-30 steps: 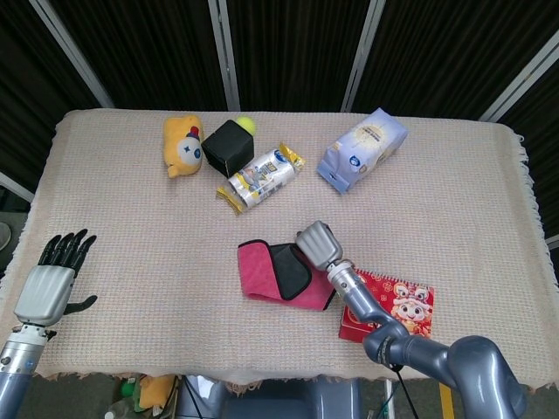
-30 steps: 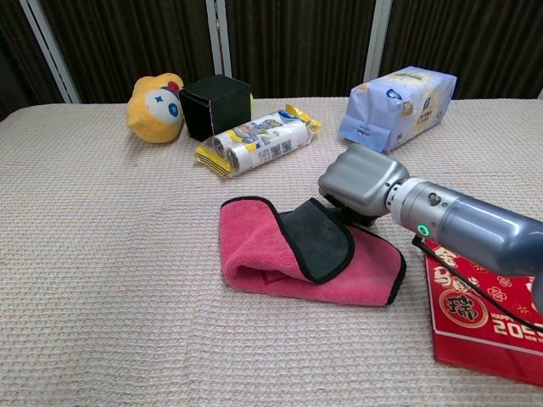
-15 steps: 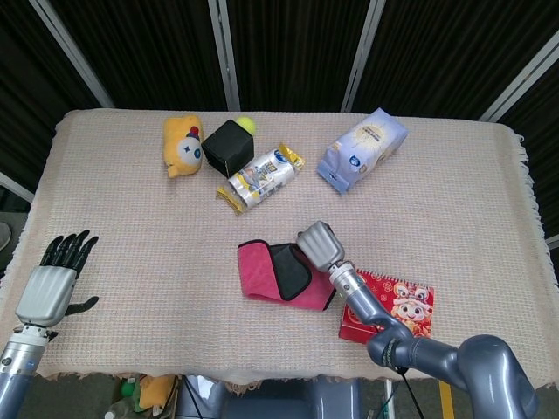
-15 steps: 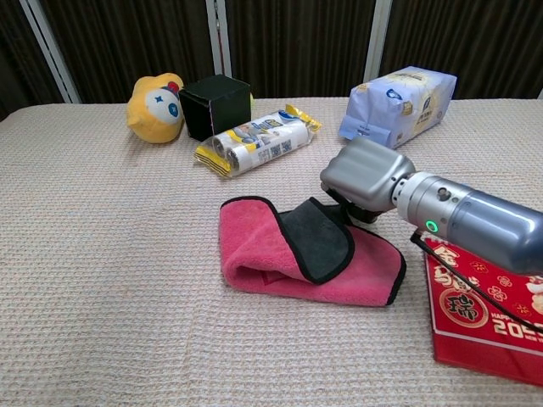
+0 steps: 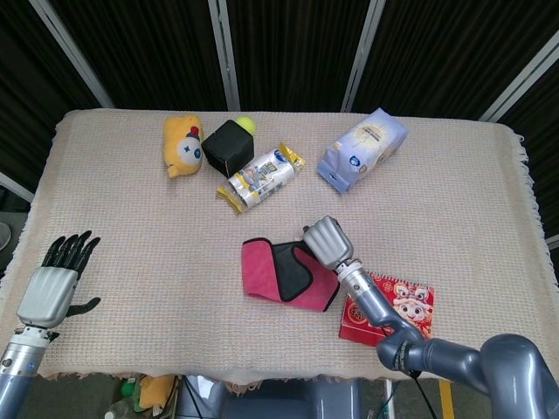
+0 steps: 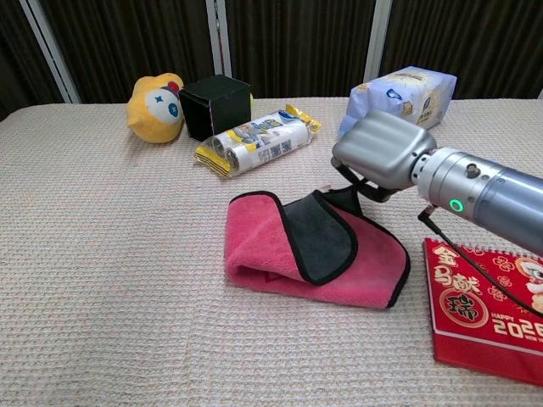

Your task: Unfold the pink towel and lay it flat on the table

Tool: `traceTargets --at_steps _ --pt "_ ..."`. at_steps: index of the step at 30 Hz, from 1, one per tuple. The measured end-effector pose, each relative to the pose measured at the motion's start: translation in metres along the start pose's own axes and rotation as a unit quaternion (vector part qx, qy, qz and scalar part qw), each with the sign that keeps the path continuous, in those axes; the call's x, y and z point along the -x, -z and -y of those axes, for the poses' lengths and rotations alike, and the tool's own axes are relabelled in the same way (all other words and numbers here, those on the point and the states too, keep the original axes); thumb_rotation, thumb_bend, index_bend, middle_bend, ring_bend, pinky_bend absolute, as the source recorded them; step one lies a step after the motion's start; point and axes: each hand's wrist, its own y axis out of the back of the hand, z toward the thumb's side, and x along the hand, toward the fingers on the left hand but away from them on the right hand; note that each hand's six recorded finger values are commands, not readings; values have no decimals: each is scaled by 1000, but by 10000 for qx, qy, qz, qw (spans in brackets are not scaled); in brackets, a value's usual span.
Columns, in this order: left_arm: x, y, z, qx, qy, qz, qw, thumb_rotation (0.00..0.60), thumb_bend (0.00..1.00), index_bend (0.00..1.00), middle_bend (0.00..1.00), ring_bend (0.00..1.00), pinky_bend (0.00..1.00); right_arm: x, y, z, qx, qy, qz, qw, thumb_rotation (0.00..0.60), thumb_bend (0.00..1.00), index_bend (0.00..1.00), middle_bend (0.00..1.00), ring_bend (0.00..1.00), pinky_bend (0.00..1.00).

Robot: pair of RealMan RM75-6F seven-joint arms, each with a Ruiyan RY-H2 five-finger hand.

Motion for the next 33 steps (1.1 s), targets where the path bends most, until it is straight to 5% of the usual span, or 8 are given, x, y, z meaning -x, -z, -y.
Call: traceTargets --at_steps 33 --pt "3 -9 1 62 54 154 9998 600 0 0 0 0 0 -45 63 -58 -158 527 491 9973 600 588 776 1000 1000 980"
